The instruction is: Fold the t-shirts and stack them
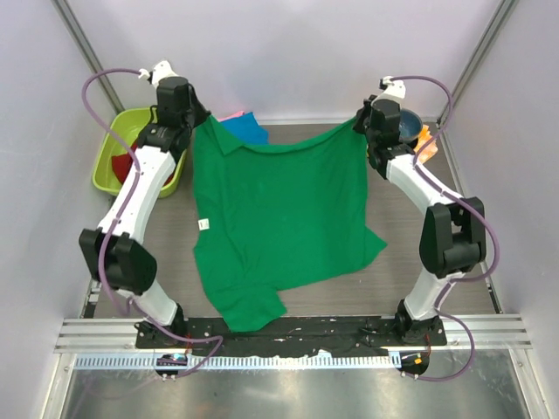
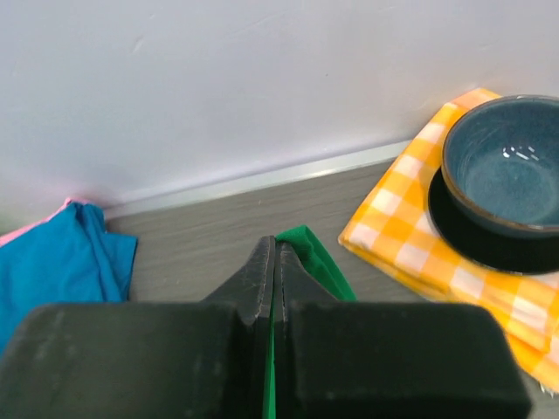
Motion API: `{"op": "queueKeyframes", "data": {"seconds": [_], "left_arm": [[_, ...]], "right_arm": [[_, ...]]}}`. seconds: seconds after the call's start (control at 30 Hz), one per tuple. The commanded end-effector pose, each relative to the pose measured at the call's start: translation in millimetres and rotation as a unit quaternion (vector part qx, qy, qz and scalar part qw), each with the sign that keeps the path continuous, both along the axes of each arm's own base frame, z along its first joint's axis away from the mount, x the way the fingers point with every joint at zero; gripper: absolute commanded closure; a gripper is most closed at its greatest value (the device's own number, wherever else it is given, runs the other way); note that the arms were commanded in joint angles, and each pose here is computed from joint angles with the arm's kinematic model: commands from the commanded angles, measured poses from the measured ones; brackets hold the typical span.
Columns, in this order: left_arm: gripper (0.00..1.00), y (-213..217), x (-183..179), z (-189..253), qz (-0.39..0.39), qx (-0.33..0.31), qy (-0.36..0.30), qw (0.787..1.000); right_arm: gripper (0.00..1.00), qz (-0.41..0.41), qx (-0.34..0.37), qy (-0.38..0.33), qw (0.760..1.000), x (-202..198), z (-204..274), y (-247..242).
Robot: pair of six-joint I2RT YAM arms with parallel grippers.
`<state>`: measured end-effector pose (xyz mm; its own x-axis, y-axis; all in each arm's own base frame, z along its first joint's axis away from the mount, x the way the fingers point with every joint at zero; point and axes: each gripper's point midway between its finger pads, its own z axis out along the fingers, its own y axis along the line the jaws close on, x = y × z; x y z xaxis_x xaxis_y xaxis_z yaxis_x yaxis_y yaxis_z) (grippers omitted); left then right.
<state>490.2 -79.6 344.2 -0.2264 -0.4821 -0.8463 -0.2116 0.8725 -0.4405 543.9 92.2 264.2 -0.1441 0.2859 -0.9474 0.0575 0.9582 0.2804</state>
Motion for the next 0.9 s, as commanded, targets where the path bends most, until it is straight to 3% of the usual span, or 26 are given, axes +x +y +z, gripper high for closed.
{"op": "queueKeyframes", "data": {"seconds": [0.0, 0.07, 0.1, 0.13, 0.17, 0.2, 0.23, 0.27, 0.3, 0.37, 0.4, 0.43, 0.47, 0.53, 0.57, 0.63, 0.67, 0.87], "left_arm": [[1.00, -8, 44, 10, -0.013, 0.001, -0.028, 1.000], [0.98, -12, 58, -3, -0.017, 0.001, -0.015, 1.000], [0.92, -12, 65, 0, -0.016, 0.000, -0.020, 1.000], [0.80, -15, 80, -27, -0.017, 0.004, 0.001, 1.000], [0.42, -16, 89, -34, -0.013, 0.003, 0.003, 1.000], [0.17, -16, 101, -31, -0.010, 0.002, -0.005, 1.000], [0.00, -18, 118, -60, -0.007, 0.007, 0.016, 1.000], [0.00, -16, 125, -76, -0.002, 0.013, 0.036, 0.999], [0.00, -14, 134, -50, 0.007, 0.010, 0.012, 1.000], [0.00, -10, 138, -67, 0.017, 0.020, 0.048, 0.998], [0.00, -10, 137, -55, 0.016, 0.022, 0.038, 0.999], [0.00, -9, 134, -50, 0.017, 0.020, 0.034, 0.999], [0.00, -9, 127, -24, 0.015, 0.013, 0.006, 1.000], [0.00, -12, 116, -17, 0.003, 0.004, -0.002, 1.000], [0.00, -12, 104, 3, 0.000, -0.004, -0.017, 1.000], [0.00, -13, 90, -4, 0.000, -0.013, 0.007, 1.000], [0.00, -13, 78, 7, 0.001, -0.017, 0.005, 1.000], [0.00, 3, 20, -39, 0.065, -0.009, 0.095, 0.993]], "right_arm": [[0.99, -0.038, 0.020, -0.045, 0.998, 32, 29, -17], [0.99, -0.044, 0.017, -0.018, 0.999, 46, 2, -17], [0.99, -0.053, 0.021, -0.020, 0.998, 53, 2, -20], [0.99, -0.060, 0.024, -0.014, 0.998, 59, -5, -22], [0.80, -0.069, 0.034, -0.012, 0.997, 65, -10, -23], [0.55, -0.085, 0.038, -0.003, 0.996, 77, -26, -27], [0.19, -0.101, 0.039, 0.000, 0.994, 83, -31, -32], [0.04, -0.102, 0.039, 0.005, 0.994, 88, -37, -31], [0.04, -0.102, 0.033, 0.002, 0.994, 95, -36, -31], [0.04, -0.101, 0.029, -0.006, 0.994, 94, -26, -33], [0.03, -0.098, 0.020, -0.004, 0.995, 89, -30, -31], [0.03, -0.096, 0.025, -0.037, 0.994, 82, -1, -29], [0.03, -0.095, 0.022, -0.044, 0.994, 77, 5, -29], [0.02, -0.082, 0.005, -0.056, 0.995, 61, 25, -21], [0.02, -0.063, -0.003, -0.055, 0.996, 54, 31, -7], [0.02, -0.026, -0.021, -0.049, 0.998, 40, 44, 17], [0.02, 0.030, -0.022, -0.048, 0.998, 31, 49, 52], [0.01, 0.251, -0.025, 0.034, 0.967, -9, 25, 184]]}}
